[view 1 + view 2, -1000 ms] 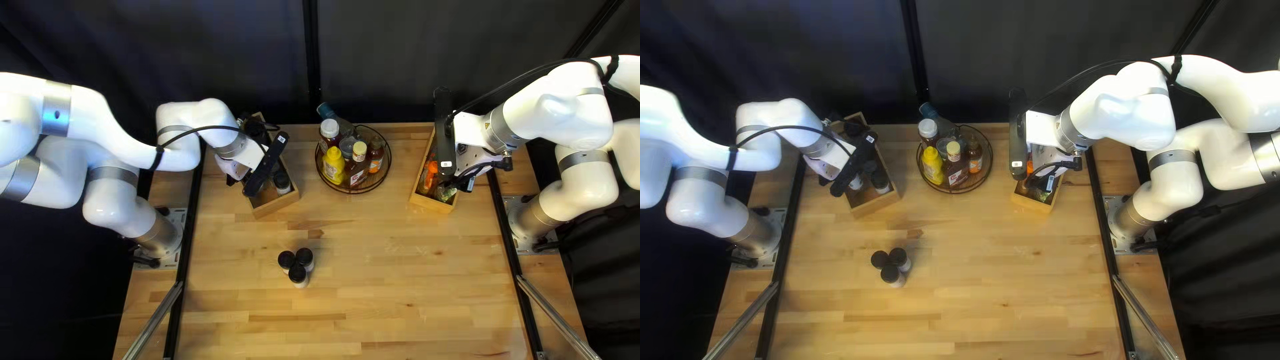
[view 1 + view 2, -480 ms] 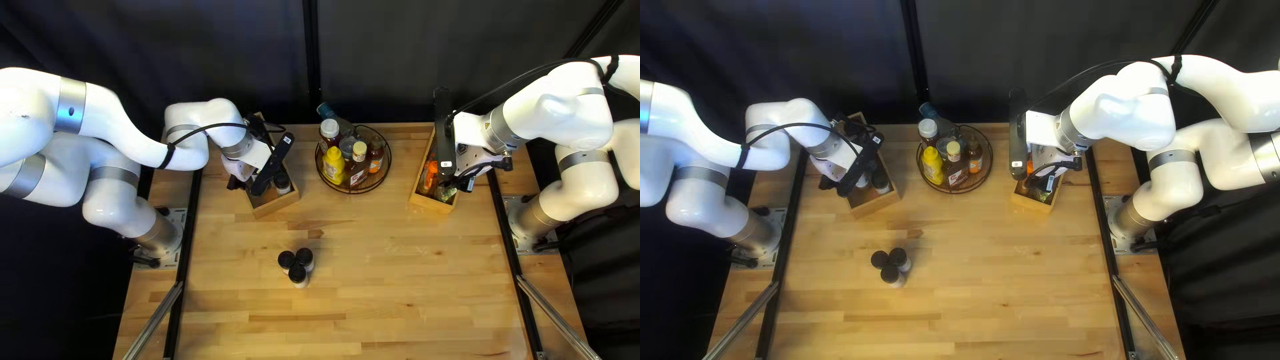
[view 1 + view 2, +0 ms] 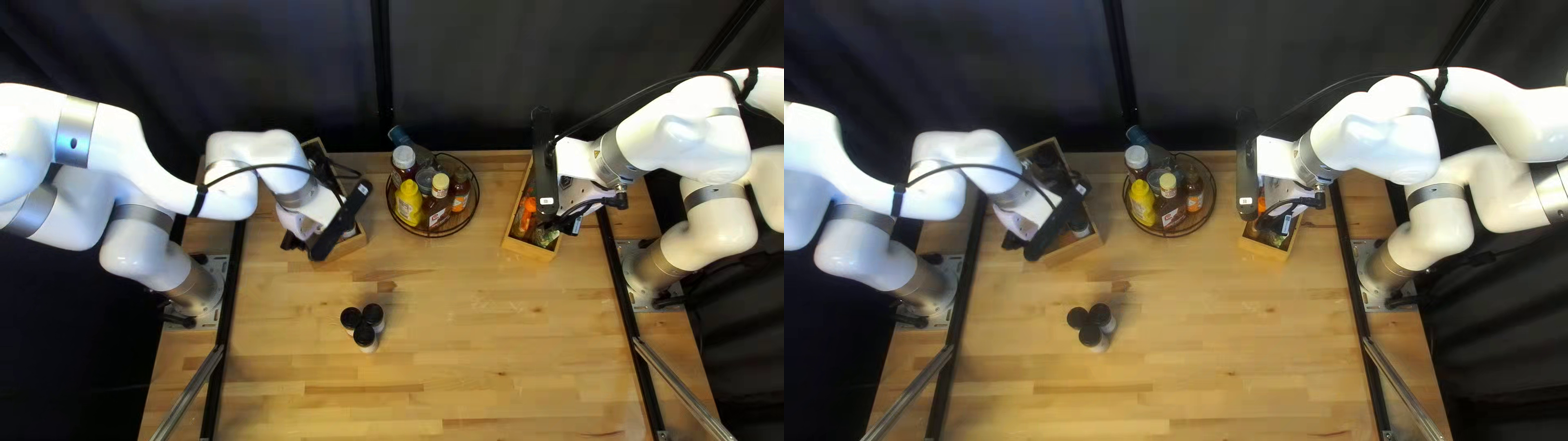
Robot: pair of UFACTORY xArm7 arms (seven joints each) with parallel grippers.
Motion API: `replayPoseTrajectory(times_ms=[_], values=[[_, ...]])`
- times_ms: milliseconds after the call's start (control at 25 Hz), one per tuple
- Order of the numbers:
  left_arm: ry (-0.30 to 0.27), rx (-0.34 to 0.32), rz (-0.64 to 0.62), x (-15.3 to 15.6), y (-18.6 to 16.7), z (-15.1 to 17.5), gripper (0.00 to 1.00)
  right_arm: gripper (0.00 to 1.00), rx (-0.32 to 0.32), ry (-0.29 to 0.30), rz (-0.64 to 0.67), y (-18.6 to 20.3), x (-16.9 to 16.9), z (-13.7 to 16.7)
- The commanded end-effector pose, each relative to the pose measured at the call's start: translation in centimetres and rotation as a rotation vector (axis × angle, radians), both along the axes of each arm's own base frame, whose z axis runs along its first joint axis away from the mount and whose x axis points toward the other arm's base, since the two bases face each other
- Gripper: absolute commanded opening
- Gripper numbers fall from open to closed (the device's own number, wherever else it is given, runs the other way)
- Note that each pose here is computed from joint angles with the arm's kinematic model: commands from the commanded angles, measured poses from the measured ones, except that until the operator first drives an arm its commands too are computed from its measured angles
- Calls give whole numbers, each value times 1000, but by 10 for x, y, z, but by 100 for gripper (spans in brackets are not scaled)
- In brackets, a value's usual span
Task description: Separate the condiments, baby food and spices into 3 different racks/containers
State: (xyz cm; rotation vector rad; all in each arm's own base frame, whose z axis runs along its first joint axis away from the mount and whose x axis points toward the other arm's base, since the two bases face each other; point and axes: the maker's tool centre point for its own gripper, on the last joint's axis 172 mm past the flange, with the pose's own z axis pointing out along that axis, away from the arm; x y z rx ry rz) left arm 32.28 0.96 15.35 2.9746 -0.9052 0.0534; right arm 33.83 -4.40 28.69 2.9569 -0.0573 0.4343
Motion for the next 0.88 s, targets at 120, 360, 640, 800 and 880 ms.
replayPoseTrajectory(times_ms=[120,360,640,800,880], values=[[25,-37,42,11,-64,-11,100,100,0,0,0,0,0,0],[34,-55,80,16,-96,-29,100,100,0,0,0,0,0,0],[-3,-42,130,33,-112,-46,100,100,0,0,0,0,0,0],[-20,-34,148,44,-116,-55,100,100,0,0,0,0,0,0],[-25,-27,158,47,-117,-58,100,100,0,0,0,0,0,0]])
